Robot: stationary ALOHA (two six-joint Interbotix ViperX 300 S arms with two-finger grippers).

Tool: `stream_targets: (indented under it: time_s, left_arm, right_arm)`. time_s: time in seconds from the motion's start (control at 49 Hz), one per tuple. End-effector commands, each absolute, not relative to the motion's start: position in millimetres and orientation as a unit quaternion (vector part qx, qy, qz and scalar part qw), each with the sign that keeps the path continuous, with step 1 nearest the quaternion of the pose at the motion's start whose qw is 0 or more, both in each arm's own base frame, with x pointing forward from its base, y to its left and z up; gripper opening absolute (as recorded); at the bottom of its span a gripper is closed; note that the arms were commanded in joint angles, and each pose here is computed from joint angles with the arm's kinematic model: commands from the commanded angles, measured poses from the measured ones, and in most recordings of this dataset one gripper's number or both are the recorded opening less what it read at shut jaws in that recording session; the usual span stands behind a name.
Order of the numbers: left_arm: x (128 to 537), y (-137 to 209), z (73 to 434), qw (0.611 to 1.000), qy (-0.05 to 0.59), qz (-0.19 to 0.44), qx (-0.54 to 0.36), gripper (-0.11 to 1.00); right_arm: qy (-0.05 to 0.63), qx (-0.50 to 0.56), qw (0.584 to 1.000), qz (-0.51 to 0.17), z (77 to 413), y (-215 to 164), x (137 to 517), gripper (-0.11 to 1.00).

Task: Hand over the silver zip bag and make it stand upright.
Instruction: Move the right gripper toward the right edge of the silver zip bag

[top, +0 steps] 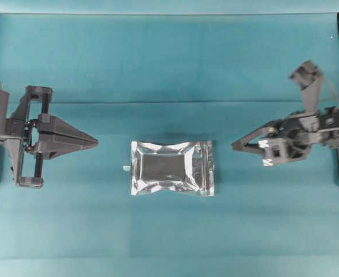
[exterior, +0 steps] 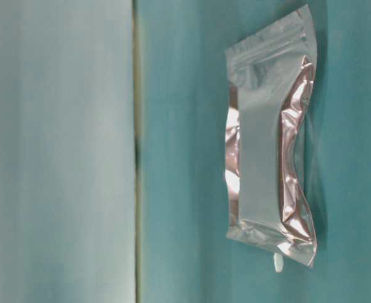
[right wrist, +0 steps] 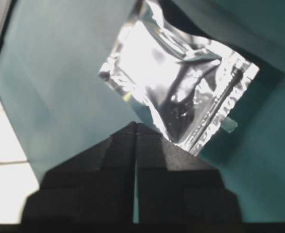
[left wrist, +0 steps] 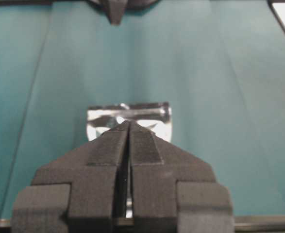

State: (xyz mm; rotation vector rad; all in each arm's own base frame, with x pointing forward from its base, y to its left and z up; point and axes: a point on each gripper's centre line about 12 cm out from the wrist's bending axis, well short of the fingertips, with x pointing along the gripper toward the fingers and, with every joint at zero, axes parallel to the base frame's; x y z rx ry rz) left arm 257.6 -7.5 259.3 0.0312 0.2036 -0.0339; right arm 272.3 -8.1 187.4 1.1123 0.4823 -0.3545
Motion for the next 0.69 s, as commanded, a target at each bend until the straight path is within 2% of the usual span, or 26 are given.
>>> stream_targets:
  time_s: [0.0, 0.204, 0.286, 0.674]
  left_arm:
    - [261, -7, 269, 0.996, 0.091, -0.016, 0.016, -0.08]
    - [261, -7, 265, 0.994, 0.104, -0.016, 0.016, -0.08]
    - [261, -7, 264, 0.994, 0.108, -0.016, 0.016, -0.08]
    - [261, -3, 263, 0.994, 0.112, -0.009, 0.015, -0.08]
  right_arm:
    - [0.214, 0.539, 0.796, -0.171, 183, -9, 282, 0.24]
    - [0.234, 0.565, 0.765, -0.201, 147, -5, 298, 0.84]
    - [0.239, 0.567, 0.761, -0.206, 136, -2, 304, 0.97]
    - [0.262, 0.578, 0.735, -0.239, 96, 1, 312, 0.99]
